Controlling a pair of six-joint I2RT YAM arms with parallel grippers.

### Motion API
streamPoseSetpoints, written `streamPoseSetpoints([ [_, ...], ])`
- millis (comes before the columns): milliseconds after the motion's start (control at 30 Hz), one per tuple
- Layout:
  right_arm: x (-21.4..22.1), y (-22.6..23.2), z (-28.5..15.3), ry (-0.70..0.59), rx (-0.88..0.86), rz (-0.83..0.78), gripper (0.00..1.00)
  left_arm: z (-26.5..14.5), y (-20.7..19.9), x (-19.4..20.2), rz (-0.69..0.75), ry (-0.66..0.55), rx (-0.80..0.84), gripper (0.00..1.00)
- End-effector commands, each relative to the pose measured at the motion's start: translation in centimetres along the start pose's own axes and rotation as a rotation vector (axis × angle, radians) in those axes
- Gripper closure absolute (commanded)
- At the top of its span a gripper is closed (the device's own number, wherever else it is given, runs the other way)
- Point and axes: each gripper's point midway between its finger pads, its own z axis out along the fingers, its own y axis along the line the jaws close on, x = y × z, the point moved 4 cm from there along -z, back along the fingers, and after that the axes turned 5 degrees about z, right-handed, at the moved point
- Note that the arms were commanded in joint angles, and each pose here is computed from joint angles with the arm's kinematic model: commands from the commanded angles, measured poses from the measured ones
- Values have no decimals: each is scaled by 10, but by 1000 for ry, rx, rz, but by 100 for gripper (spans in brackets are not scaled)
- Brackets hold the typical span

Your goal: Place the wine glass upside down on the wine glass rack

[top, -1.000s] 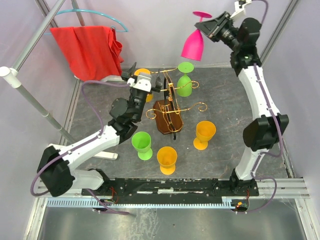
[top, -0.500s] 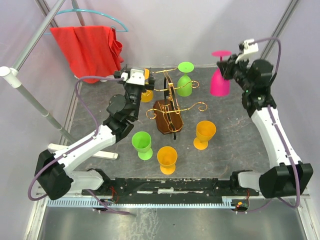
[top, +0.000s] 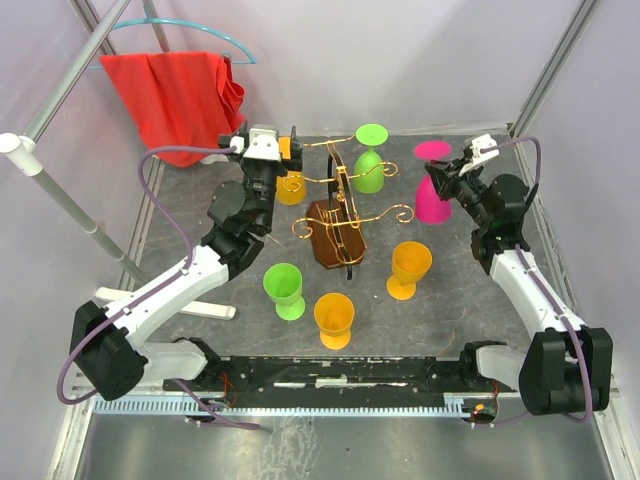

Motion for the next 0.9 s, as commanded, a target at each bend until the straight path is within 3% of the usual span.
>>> streamPoseSetpoints([
  [0, -49, 24, -4, -239, -154, -84, 99, 4, 2, -14, -65, -33, -1, 1],
  [400, -26, 49, -3, -150, -381, -39, 99, -2, 9, -8, -50, -12, -20, 1],
  [867, -2, 67, 2, -140, -458, 8, 99, 2, 5, -5, -51, 0, -17, 1],
])
